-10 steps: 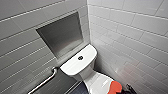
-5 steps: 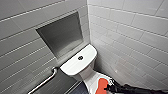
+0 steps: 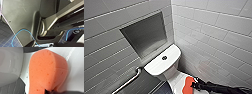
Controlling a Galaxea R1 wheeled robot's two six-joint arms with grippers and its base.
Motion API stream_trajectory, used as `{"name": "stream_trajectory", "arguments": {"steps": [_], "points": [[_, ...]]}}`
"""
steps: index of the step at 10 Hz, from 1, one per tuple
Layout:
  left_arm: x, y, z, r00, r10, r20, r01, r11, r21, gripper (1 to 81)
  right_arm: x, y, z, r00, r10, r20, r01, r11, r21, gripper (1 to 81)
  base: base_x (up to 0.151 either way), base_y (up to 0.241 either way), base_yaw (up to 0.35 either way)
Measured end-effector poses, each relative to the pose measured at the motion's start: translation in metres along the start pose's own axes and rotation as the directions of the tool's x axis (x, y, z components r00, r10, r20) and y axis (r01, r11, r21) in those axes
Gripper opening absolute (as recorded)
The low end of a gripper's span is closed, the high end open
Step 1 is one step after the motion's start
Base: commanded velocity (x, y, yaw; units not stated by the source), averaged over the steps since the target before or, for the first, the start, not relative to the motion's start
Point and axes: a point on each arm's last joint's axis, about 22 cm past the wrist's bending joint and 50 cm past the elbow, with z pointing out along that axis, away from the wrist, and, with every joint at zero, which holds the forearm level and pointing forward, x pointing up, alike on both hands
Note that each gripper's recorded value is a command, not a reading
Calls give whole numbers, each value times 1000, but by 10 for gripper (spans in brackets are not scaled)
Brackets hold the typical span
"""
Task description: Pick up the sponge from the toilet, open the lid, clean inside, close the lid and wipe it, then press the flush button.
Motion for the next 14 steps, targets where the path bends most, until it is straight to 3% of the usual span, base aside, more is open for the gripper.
{"name": "stream_trajectory", "arguments": {"steps": [3,5,8,11,14], "points": [[1,1,0,1000,0,-2,0,1000,-1,811,28,-36,13,997,-2,-82,6,998,55,10,0,0,0],[1,1,0,1000,-1,-2,1,1000,-1,811,8,-44,25,997,5,-77,1,997,79,10,0,0,0],[-5,1,0,1000,-4,5,4,1000,-1,811,-60,-5,47,997,62,-50,-59,996,60,10,0,0,0],[-20,3,1,1000,-13,21,13,1000,-3,811,-58,4,46,993,76,-86,-69,994,79,10,0,0,0],[-19,3,1,1000,-13,18,13,1000,-4,811,-50,29,23,994,78,-80,-71,994,82,10,0,0,0]]}}
